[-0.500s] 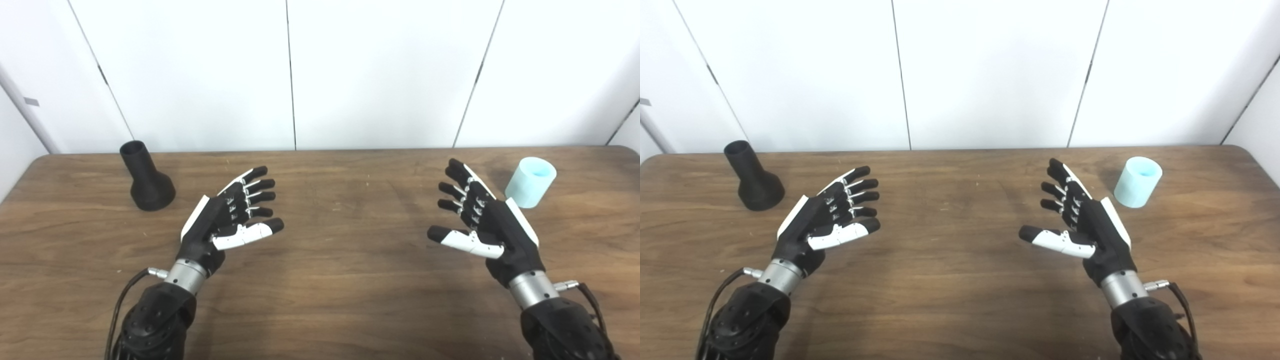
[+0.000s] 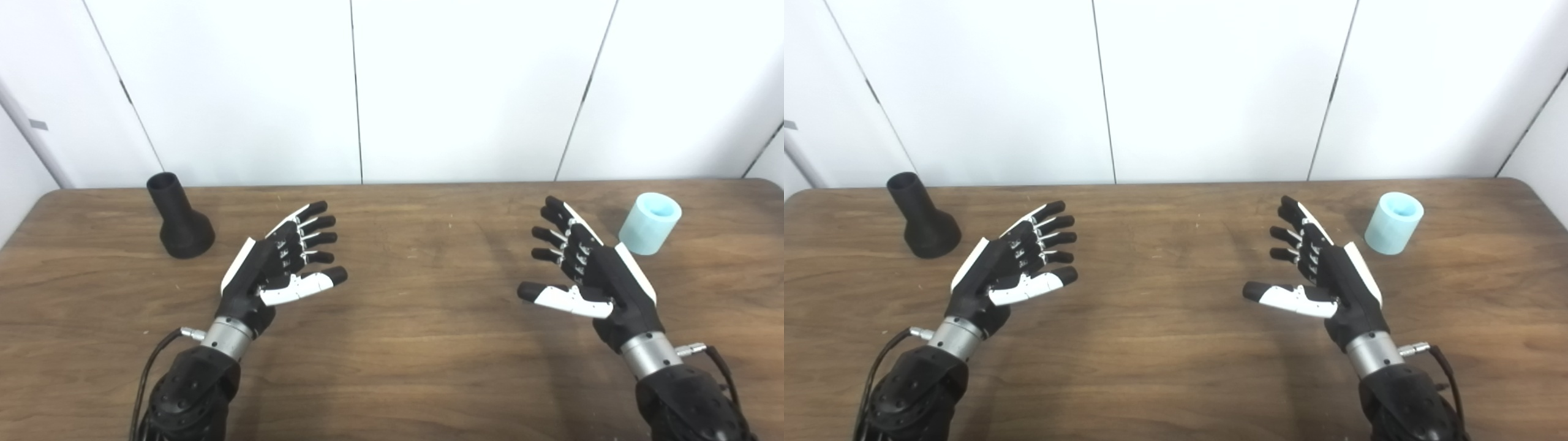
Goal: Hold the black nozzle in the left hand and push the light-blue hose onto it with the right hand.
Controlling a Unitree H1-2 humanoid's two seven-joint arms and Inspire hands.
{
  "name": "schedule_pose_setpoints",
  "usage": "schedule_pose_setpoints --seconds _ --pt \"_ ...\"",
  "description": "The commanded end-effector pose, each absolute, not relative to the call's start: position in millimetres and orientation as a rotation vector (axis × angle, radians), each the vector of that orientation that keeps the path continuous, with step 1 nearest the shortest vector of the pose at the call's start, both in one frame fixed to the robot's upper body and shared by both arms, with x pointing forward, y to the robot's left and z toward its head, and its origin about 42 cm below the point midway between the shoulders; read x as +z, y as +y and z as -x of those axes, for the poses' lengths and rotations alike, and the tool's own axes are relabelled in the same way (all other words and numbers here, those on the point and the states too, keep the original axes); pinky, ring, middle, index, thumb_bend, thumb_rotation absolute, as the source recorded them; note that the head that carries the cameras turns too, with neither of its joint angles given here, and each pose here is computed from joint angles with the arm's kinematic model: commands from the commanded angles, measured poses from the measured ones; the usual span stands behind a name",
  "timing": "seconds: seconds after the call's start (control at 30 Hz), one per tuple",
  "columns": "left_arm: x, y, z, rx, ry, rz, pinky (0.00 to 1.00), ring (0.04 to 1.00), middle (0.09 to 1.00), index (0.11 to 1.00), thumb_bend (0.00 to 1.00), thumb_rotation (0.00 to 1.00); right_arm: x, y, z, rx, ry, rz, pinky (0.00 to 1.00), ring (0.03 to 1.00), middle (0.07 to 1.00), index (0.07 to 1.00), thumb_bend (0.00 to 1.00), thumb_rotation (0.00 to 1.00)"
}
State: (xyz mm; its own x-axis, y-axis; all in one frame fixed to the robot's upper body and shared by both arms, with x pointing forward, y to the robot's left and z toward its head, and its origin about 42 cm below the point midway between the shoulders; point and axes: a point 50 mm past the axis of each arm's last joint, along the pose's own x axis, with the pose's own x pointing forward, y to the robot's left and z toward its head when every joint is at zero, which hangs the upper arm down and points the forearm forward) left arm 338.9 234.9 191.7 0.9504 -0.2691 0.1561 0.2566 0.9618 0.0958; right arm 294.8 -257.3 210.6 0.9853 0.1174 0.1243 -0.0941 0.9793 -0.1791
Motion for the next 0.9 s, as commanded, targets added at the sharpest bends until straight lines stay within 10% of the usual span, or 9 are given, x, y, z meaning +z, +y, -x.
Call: schedule_pose_setpoints --seconds 0.0,0.87 --pt "212.4 232.9 -346.3 -0.277 -0.265 -0.088 0.67 0.789 0.83 0.811 0.79 0.16 230.6 -255.9 -297.4 0.113 -0.24 0.191 0.79 0.886 0.952 0.96 0.85 0.26" --pt "199.3 201.7 -350.7 -0.217 -0.308 -0.096 0.53 0.674 0.705 0.762 0.79 0.14 213.8 -290.8 -295.9 0.14 -0.236 0.137 0.89 0.95 0.998 1.0 0.71 0.14"
